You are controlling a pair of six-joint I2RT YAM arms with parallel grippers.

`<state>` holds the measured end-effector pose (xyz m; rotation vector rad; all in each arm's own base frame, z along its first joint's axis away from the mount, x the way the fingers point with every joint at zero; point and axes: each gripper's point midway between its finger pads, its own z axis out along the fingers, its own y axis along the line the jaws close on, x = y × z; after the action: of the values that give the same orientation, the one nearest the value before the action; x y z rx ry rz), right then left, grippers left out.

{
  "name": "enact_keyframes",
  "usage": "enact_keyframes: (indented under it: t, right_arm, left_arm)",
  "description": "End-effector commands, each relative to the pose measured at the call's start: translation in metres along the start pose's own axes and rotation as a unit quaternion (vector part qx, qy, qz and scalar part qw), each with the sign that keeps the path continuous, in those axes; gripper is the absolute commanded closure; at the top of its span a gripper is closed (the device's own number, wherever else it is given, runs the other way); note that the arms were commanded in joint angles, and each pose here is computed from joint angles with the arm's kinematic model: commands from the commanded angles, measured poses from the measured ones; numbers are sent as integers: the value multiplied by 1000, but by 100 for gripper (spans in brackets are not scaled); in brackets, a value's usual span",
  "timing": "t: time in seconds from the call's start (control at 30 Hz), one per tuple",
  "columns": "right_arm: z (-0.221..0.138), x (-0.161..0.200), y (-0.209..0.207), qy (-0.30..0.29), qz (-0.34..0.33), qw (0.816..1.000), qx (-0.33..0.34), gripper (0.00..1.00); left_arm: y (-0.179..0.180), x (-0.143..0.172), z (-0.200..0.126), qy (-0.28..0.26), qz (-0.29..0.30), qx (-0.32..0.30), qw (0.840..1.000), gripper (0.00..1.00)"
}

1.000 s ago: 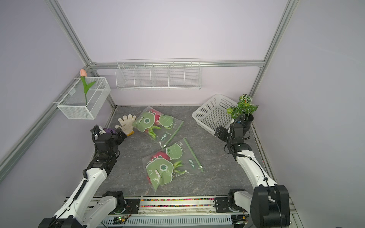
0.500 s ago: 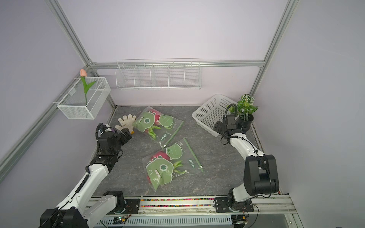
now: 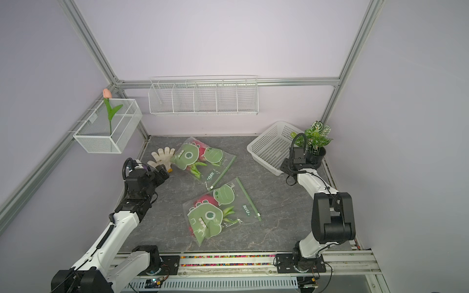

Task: Open the zip-top bag and take out the dragon fruit
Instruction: Adjust the basket at the center of the board.

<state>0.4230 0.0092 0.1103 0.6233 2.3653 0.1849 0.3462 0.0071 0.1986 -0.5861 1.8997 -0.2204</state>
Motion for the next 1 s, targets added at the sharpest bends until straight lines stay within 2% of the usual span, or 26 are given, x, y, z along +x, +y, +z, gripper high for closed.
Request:
enact_keyframes:
  t: [0.0,0.27,0.37,0.6,0.8,0.97]
  right_arm:
    - [4,8,-4,17,-13,1000,2,73]
    - [2,22,-4,39,-42,998,-10,74]
    - [-1,25,0,41,-73,996,-28,78]
    - [-6,27,4,55,-133,988,-52,76]
    - [-9,20,2,54,-191,978,-62,75]
    - [-16,1,-1,28,-211,975,-61,74]
  left_arm:
    - [-5,-9,1,-4,5,1,1000,3]
    - [-6,-7,3,2,6,5,1000,4]
    - [-6,-3,5,8,9,4,1000,4]
    - [-5,0,6,13,10,3,1000,5]
    - [-6,3,8,17,9,10,1000,6]
    - [-7,5,9,20,10,12,1000,6]
